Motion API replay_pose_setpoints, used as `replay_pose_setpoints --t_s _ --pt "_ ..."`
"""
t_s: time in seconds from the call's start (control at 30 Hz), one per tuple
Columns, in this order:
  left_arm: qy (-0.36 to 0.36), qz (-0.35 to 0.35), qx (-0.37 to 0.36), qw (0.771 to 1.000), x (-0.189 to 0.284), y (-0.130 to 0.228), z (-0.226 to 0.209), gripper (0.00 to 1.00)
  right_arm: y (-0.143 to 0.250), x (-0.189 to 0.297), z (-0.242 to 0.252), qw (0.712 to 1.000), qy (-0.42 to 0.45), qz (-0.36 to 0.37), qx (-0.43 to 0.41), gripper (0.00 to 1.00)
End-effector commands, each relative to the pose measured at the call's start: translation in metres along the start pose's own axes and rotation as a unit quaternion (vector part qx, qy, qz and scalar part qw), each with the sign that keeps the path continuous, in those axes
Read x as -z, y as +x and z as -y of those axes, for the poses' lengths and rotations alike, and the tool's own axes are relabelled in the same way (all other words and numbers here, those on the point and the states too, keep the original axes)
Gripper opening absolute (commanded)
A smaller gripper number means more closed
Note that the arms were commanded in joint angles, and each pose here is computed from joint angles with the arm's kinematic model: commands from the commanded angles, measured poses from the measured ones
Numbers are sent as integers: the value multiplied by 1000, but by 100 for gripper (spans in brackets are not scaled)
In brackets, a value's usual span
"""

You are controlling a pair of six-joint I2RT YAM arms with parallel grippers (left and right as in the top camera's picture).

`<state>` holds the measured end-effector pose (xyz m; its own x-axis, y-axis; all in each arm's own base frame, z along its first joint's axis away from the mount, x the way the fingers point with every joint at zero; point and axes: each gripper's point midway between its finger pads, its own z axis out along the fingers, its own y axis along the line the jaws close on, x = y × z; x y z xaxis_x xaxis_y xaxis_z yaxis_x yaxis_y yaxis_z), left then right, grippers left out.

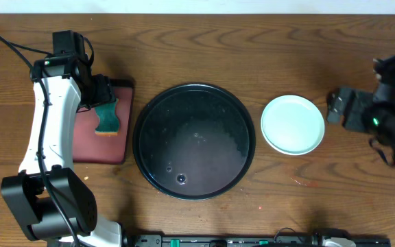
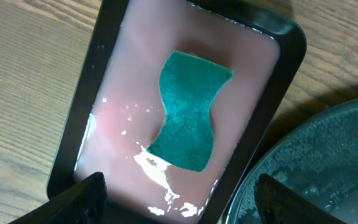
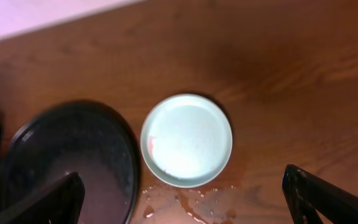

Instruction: Clean dirty plates on tray and stack at the side

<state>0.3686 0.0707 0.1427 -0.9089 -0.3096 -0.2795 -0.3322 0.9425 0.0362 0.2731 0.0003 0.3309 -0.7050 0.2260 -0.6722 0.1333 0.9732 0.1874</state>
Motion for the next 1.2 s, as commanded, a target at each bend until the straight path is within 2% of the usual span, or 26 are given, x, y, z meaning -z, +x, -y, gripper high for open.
replay_pose_setpoints --t_s 0.0,0.3,0.77,0.93,1.17 --pt "-1 0 7 1000 0 -2 -1 77 -3 31 -5 999 -10 45 15 99" --pt "-1 -1 7 1000 0 -2 -1 77 16 79 -4 995 -20 95 18 99" --pt "-1 0 7 1000 0 -2 -1 77 51 77 19 998 37 38 21 99" --pt "-1 -1 7 1000 0 -1 -1 77 43 71 28 994 55 95 21 99" --pt "-1 -1 7 1000 0 -1 -1 77 41 39 28 977 33 206 41 99"
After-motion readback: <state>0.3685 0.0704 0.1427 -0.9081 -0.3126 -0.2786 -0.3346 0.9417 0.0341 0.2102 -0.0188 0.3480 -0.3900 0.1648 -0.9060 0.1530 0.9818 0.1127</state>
